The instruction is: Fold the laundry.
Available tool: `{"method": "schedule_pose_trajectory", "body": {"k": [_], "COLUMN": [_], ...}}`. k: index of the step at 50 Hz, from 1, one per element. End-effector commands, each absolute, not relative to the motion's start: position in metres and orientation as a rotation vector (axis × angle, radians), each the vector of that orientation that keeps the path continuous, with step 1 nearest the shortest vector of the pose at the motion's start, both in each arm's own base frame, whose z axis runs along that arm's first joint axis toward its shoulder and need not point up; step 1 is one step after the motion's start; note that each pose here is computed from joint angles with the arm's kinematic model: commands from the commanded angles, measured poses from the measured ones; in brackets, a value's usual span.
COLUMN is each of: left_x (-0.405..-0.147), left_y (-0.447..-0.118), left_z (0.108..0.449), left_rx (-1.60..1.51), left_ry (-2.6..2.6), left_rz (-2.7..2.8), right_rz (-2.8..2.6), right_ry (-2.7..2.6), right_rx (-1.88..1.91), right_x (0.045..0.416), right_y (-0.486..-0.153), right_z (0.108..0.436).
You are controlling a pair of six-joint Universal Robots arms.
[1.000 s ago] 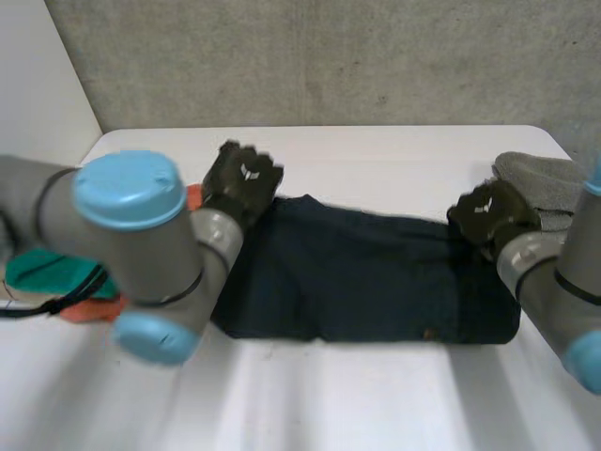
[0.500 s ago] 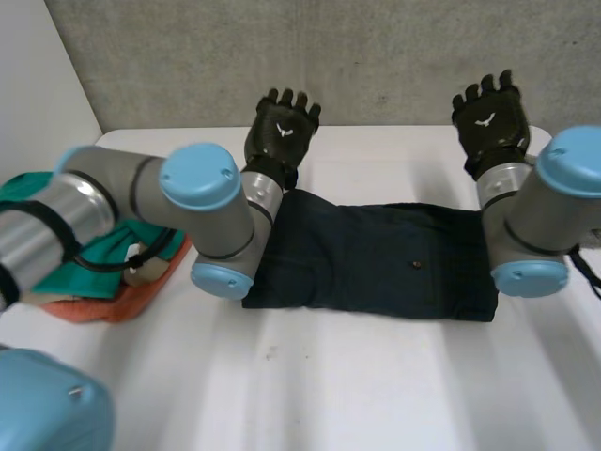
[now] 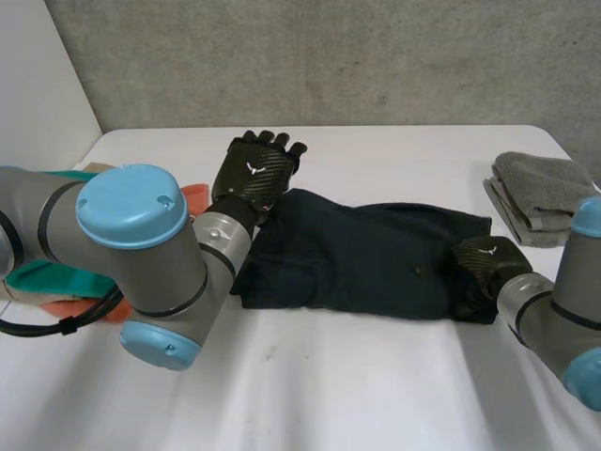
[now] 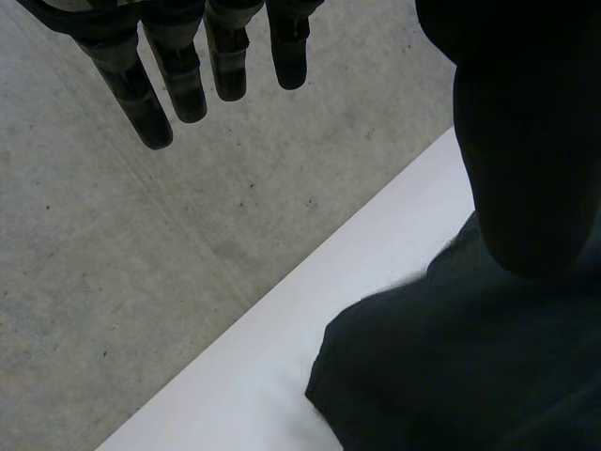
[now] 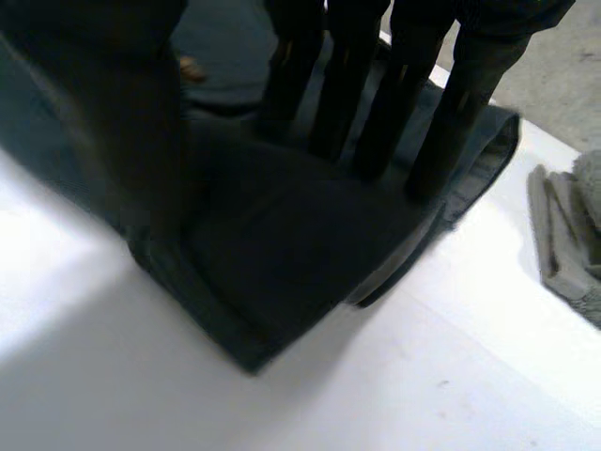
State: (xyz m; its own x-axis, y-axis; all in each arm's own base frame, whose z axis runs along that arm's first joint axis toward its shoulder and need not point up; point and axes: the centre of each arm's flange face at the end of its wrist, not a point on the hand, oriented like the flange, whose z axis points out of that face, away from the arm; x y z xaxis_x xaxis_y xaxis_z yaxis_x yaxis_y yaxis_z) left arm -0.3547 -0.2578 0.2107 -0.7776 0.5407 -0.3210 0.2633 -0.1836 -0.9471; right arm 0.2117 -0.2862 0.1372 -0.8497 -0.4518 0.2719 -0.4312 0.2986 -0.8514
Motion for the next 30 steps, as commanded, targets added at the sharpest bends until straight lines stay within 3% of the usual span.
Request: {"method": "schedule_pose_trajectory", "body": {"k": [1, 9, 13, 19, 25, 30], "left_x": [-0.353, -0.345, -0.342, -0.339, -0.337, -0.334], "left_y": [-0.254, -0.245, -0.244, -0.244, -0.246, -0.255], "left_z": [0.221, 0.239, 0.238, 0.233, 0.233, 0.239], "left_rx": [-0.935, -0.914, -0.915, -0.919, -0.904, -0.848], "left_ry": [-1.845, -1.814, -1.823, -1.849, -1.854, -1.849], "left_rz": [2.089, 2.122, 2.118, 2.107, 2.108, 2.122], "right_rz": [-1.864, -2.219, -2.334, -2.2, -2.086, -2.153], "right_ry": [2.638, 2.495, 2.228, 1.42, 1.219, 1.204], "right_rx": [-1.021, -1.526, -1.704, -1.99, -2.093, -2.038], "right_x": [0.196, 0.194, 0.223, 0.326, 0.34, 0.342], "right_y": [-0.3, -0.297, -0.293, -0.215, -0.196, -0.2], "right_z": [0.135, 0.18, 0.188, 0.159, 0.135, 0.151]}}
